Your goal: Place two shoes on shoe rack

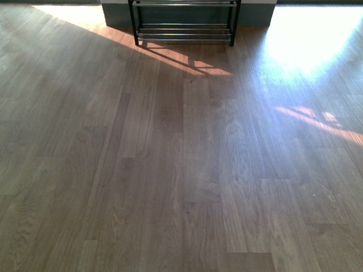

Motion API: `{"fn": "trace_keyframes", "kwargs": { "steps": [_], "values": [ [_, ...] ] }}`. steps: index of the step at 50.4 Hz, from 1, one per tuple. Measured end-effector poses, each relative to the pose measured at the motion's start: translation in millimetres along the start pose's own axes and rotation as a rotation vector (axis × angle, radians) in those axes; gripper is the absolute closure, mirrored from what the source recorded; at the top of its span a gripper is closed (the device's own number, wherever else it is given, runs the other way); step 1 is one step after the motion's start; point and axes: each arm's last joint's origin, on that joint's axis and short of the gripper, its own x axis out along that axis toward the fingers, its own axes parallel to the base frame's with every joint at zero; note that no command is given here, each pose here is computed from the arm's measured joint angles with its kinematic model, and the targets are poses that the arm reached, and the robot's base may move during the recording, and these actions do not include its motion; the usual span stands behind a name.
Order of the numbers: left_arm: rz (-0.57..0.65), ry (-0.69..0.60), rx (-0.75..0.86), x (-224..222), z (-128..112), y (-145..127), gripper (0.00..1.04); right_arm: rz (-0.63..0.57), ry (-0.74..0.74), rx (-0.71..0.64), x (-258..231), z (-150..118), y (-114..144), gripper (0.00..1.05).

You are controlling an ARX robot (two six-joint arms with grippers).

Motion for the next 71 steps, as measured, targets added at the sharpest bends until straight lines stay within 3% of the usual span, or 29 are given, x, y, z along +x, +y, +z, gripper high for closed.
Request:
{"fn": "trace_keyframes", "kwargs": {
  "steps": [71],
  "values": [
    [0.000, 0.000, 0.000, 0.0, 0.1, 0.0, 0.09, 0.000, 0.000, 0.000, 0.0, 0.0, 0.0, 0.09]
  ]
}}
